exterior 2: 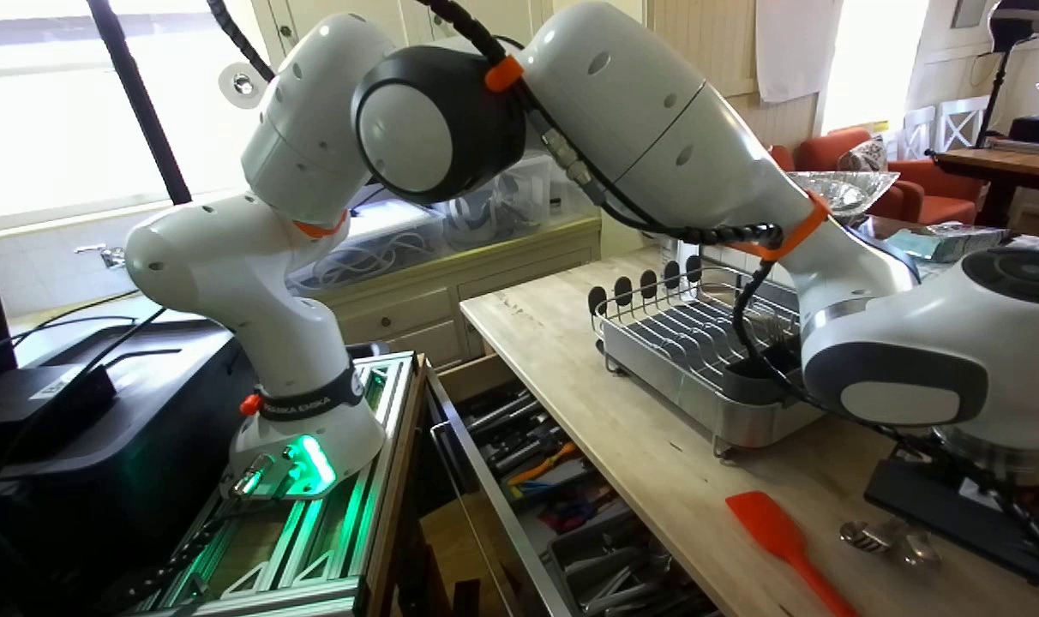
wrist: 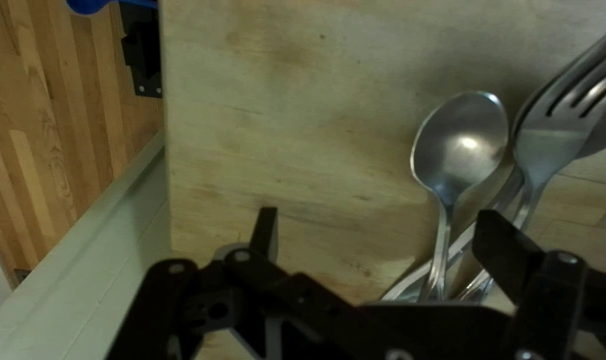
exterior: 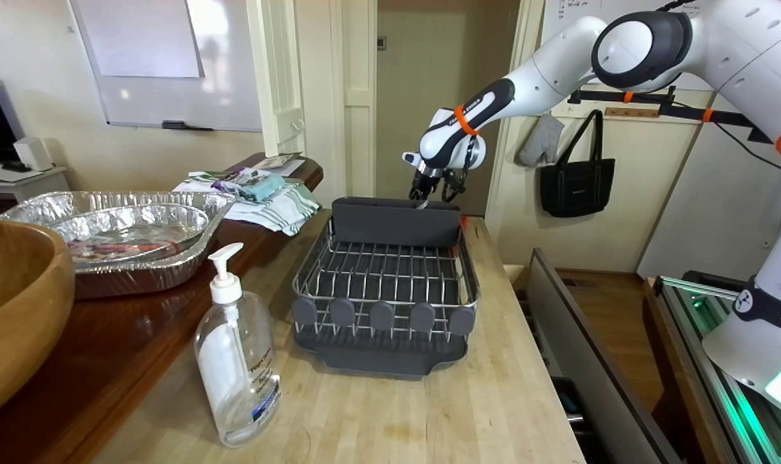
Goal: Put one silver spoon on the dishrack.
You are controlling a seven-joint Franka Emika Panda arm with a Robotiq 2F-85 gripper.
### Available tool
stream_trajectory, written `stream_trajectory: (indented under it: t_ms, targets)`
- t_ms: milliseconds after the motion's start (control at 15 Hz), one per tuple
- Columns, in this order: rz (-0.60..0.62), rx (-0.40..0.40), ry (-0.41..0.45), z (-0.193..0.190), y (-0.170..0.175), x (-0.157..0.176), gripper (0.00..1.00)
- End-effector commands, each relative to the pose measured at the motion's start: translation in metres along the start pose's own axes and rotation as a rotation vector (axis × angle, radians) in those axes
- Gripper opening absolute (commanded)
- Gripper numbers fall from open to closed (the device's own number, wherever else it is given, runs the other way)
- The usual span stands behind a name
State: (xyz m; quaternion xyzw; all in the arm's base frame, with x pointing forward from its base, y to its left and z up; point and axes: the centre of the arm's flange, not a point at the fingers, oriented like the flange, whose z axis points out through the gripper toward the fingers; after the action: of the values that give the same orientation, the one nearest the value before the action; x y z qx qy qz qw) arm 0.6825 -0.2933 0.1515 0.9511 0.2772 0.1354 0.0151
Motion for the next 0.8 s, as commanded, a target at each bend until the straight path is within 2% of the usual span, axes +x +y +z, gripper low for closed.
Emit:
stream_trajectory:
  t_ms: [0, 133, 267, 333, 533, 600, 667, 733]
  targets:
    - [-0.002, -0.019, -0.006, 0.0169, 0.0054, -0.0022, 1.0]
    - [-0.007, -0.024, -0.015, 0.0187, 0.0051, -0.0032, 1.0]
    - [-0.005, -0.023, -0.02, 0.0197, 0.0055, -0.0043, 0.74]
    - [-0.005, -0.023, -0.02, 0.0201, 0.0055, -0.0047, 0.71]
    - [-0.005, -0.025, -0.02, 0.0195, 0.0061, -0.004, 0.45]
    - [-0.005, -0.026, -0.02, 0.0192, 0.0062, -0.0036, 0.57]
    - [-0.005, -0.027, -0.02, 0.0189, 0.0064, -0.0032, 0.77]
    - [-0.006, -0.028, -0.02, 0.0187, 0.0067, -0.0031, 0.81]
